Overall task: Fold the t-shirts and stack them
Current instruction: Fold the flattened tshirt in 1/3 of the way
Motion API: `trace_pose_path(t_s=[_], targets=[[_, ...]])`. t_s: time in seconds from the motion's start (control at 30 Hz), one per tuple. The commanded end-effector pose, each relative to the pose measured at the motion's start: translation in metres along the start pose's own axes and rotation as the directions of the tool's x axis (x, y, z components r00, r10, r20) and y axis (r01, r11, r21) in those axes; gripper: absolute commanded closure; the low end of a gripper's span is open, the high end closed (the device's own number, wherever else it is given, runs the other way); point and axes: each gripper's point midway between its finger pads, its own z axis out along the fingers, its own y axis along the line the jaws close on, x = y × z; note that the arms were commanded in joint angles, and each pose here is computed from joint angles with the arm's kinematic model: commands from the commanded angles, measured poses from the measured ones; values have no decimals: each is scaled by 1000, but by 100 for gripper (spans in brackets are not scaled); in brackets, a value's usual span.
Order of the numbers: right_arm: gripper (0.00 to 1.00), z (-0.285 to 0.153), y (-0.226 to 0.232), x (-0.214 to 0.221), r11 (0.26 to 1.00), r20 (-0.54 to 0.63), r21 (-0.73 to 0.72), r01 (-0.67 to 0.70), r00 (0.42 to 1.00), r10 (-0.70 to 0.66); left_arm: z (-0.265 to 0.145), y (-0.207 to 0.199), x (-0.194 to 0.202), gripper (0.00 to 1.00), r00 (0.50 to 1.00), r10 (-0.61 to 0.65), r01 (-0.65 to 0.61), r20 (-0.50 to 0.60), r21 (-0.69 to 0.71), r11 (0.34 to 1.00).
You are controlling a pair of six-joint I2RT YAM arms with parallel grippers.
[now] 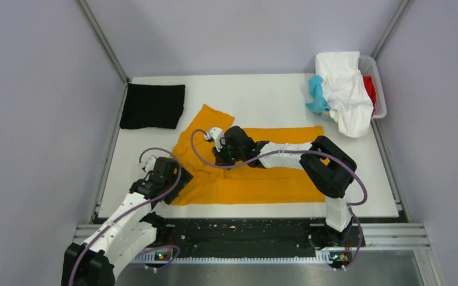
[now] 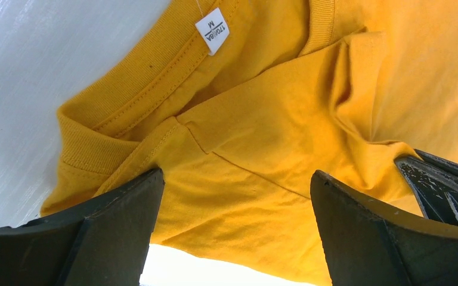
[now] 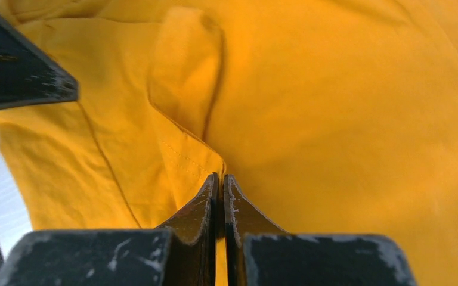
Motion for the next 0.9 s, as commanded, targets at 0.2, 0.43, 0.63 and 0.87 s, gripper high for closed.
trace_pose_path(t_s=[0.2, 0.43, 0.63, 0.87], targets=[[95, -47, -35, -16, 924, 201, 304, -234, 963, 178, -5, 36, 5, 1, 1000, 8, -9, -11, -150, 989], [21, -70, -51, -30, 861, 263, 406, -307, 941, 212, -11, 37, 2, 1, 1000, 7, -8, -5, -164, 986], [1, -131, -82, -46, 719, 449, 495, -487, 852, 269, -25, 30, -3, 1, 1000, 16, -16, 4, -134, 991], [1, -228, -129, -24, 537, 635, 489, -688, 702, 322, -50, -44, -46, 1, 983, 134, -144, 124, 72, 987]])
